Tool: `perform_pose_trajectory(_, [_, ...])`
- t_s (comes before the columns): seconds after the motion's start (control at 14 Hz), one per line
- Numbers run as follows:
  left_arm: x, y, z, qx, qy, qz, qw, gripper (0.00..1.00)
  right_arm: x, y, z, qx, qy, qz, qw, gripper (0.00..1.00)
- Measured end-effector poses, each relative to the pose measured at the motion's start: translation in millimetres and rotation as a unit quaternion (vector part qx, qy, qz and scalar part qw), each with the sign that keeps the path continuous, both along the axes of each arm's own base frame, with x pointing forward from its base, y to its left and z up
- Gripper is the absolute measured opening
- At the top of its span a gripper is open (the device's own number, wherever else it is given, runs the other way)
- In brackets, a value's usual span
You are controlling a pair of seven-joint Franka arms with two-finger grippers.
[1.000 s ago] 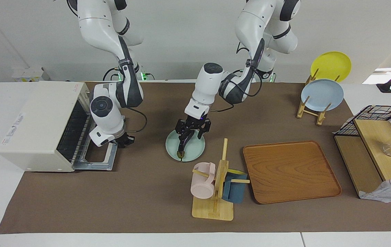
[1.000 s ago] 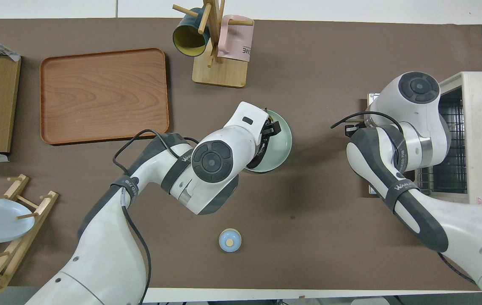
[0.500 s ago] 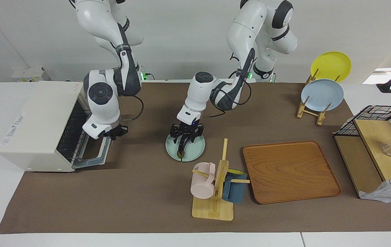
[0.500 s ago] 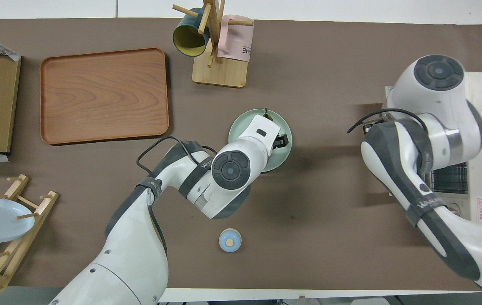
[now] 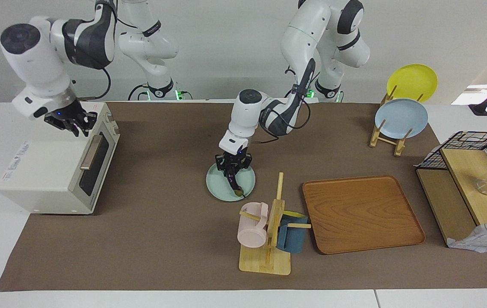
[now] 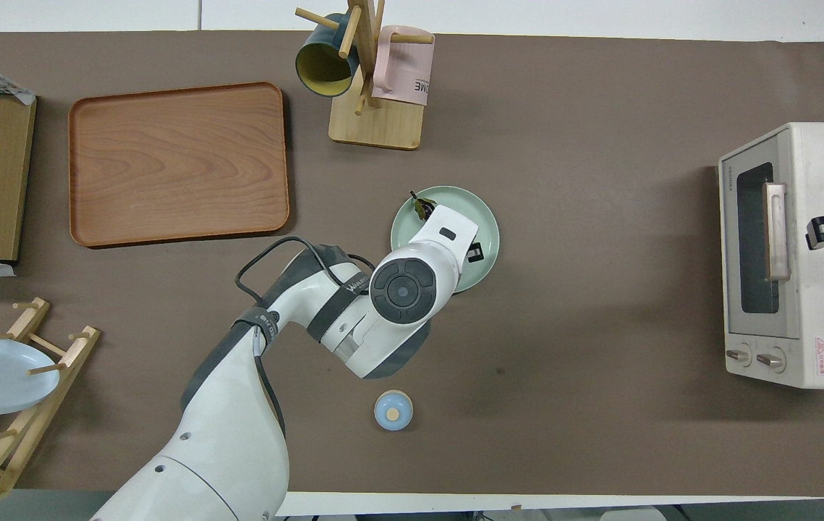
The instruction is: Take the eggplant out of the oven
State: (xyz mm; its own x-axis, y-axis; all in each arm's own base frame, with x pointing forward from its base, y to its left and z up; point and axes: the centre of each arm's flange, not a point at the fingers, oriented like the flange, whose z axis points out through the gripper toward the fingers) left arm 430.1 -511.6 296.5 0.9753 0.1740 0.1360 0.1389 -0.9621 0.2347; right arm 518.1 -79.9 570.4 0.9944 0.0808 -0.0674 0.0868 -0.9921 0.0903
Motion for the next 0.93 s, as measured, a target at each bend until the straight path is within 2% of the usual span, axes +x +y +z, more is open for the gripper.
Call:
perform_pose_trajectory(0.21, [22,16,31,0.01,0.009,0.024,1.0,0.41,-2.5,7,57,0.011,-0.018,-0.004,1.0,0.76])
perform_pose_trajectory(0.36, [46,57,65,0.024,0.018,0.043,0.999,0.41,0.6,6,77,0.011,-0.02,-0.006,1.0,0.98])
perform_pose_trajectory(0.5, [91,138,84,0.052,0.03,0.037,0.997,0.41,6.3,7,76,0.013,-0.015,-0.006,1.0,1.0])
perform_pose_trajectory(0.64, [141,239,80,0.077,0.034,0.003,0.996,0.41,12.1,16,66,0.016,-0.005,0.003,1.0,1.0])
perform_pose_trajectory(0.79, [174,325,64,0.095,0.027,-0.054,0.994,0.41,14.3,27,63,0.017,-0.001,0.008,1.0,1.0])
perform_pose_trajectory(0.93, [196,378,40,0.107,0.012,-0.106,0.989,0.41,14.3,34,64,0.017,0.0,0.012,1.0,1.0])
